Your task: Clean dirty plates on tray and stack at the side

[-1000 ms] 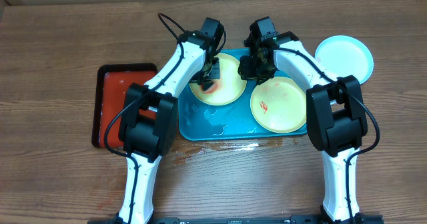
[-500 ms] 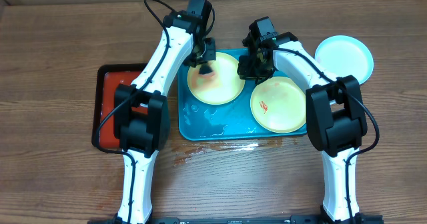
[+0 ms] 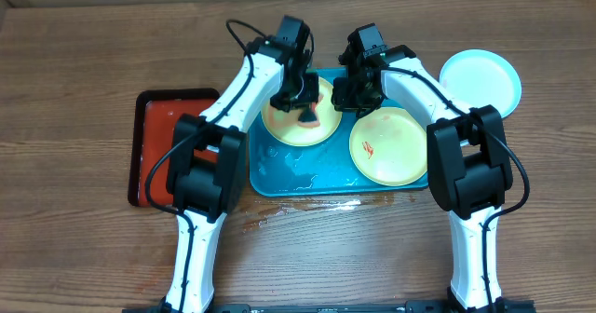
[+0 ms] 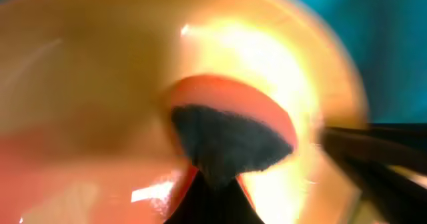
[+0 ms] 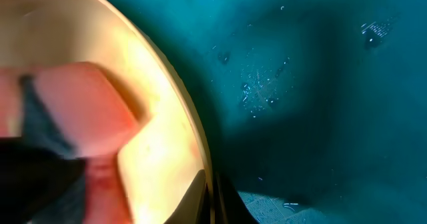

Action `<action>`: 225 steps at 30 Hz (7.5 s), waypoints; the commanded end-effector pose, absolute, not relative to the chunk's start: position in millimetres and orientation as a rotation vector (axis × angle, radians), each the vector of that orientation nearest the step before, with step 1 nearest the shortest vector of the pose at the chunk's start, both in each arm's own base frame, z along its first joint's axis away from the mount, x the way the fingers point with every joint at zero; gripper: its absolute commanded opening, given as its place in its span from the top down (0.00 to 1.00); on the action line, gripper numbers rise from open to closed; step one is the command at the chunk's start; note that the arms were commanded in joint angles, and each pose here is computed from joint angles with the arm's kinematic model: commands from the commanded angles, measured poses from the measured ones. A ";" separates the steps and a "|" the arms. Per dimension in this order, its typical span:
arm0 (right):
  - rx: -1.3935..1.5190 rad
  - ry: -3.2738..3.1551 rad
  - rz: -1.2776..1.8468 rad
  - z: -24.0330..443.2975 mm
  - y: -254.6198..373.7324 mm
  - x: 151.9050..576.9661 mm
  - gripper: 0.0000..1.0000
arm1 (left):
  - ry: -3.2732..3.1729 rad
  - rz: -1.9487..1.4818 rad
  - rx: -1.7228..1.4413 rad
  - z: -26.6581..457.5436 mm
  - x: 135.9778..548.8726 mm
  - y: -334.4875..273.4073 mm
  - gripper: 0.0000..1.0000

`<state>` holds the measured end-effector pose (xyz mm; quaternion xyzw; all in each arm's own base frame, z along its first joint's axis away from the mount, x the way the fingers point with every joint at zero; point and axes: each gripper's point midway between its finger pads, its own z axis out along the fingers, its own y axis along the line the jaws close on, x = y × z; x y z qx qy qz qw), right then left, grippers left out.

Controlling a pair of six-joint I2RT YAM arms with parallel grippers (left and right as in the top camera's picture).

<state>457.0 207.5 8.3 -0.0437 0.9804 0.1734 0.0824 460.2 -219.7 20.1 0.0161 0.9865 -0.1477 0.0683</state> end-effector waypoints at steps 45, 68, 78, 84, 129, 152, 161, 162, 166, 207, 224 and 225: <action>-0.733 1.969 -1.313 269.2 207.5 469.9 0.96 | 2.829 -0.064 -0.789 152.0 452.3 42.8 0.96; -0.637 2.295 -0.675 227.7 174.5 500.3 0.96 | 2.831 -0.048 -0.773 151.8 452.6 42.2 0.96; -0.217 2.602 0.412 190.3 42.8 507.2 0.96 | 2.831 -0.049 -0.773 151.1 453.2 42.1 0.96; 0.185 2.679 0.416 141.6 -78.6 484.8 0.96 | 2.827 -0.049 -0.773 150.5 454.5 42.3 0.96; -0.780 2.682 0.274 53.0 55.4 463.2 0.37 | 2.827 -0.056 -0.770 150.3 455.1 41.1 0.96; -0.645 3.073 0.362 23.9 49.3 379.4 0.51 | 2.813 -0.059 -0.767 151.1 458.6 41.4 0.96; -0.212 3.240 0.366 16.8 49.1 358.1 0.67 | 2.817 -0.059 -0.767 150.9 457.9 41.3 0.96; -0.197 3.248 0.367 15.5 49.1 356.3 0.67 | 2.816 -0.058 -0.767 150.9 457.9 41.4 0.96; -0.091 3.304 0.370 6.8 49.0 341.2 0.66 | 2.816 -0.059 -0.767 150.9 458.0 41.3 0.96; -0.060 2.955 0.555 10.1 162.7 411.5 0.63 | 2.866 -0.293 -0.118 157.3 457.1 -144.8 0.96; 0.137 2.947 0.447 7.1 150.7 420.3 0.96 | 2.877 -0.462 0.060 122.1 434.9 -228.9 0.96; 0.162 2.942 0.452 7.5 151.1 421.5 0.96 | 2.872 -0.487 0.073 117.8 434.1 -235.1 0.96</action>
